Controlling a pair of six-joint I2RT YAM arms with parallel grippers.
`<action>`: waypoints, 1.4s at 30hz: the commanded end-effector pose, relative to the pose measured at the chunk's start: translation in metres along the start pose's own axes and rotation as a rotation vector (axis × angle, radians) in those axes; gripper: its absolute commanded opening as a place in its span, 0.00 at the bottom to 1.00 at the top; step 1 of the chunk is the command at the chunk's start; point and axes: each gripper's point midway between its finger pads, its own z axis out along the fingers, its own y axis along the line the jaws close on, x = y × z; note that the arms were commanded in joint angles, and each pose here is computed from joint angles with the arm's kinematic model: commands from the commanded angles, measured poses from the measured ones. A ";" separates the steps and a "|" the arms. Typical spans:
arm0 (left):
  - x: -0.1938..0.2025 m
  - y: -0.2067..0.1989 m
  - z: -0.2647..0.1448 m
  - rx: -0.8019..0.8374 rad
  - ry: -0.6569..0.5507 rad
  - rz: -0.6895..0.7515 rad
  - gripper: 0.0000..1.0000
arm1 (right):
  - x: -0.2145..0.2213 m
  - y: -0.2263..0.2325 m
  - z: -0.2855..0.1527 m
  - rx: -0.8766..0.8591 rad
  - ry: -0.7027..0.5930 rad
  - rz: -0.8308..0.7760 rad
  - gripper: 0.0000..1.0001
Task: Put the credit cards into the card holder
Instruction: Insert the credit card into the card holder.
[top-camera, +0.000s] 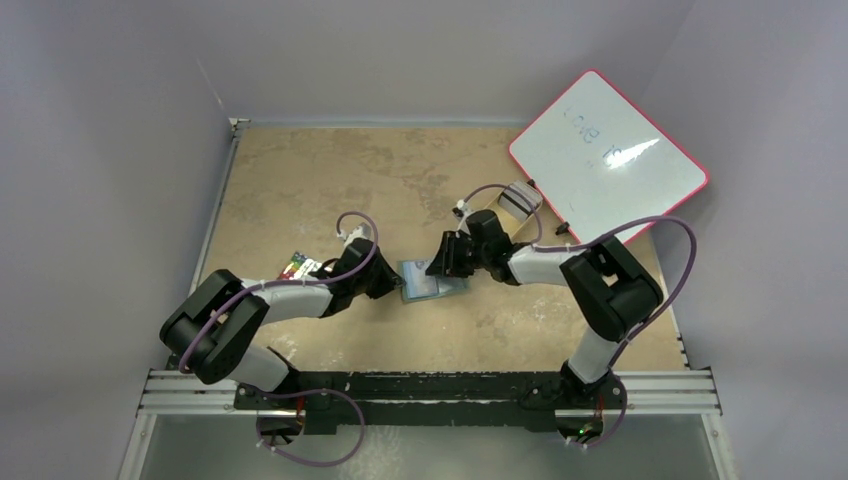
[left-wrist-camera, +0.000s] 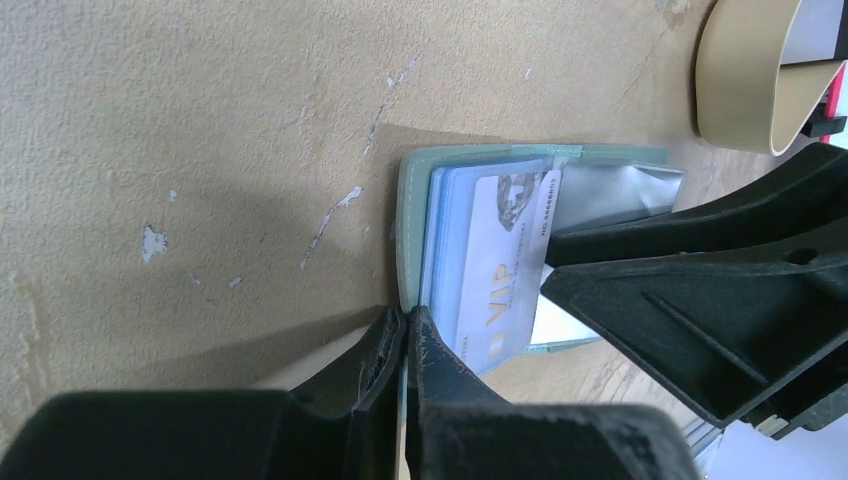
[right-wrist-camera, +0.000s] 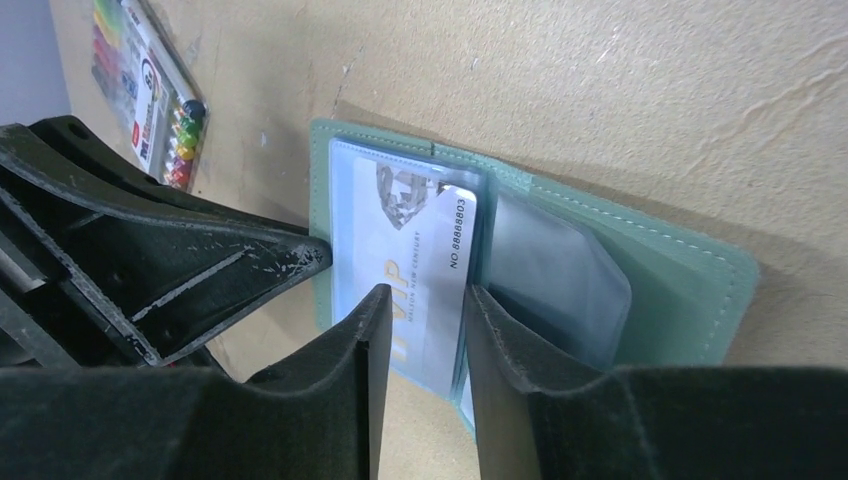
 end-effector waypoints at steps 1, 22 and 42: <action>-0.015 -0.027 -0.001 0.068 -0.044 -0.011 0.00 | -0.003 0.010 0.006 -0.034 -0.004 -0.011 0.33; -0.022 -0.061 -0.013 0.188 -0.048 -0.027 0.05 | 0.011 0.018 0.009 -0.088 0.035 0.008 0.07; -0.016 -0.067 -0.020 0.236 -0.016 0.012 0.00 | 0.001 0.016 -0.024 0.006 -0.002 -0.059 0.24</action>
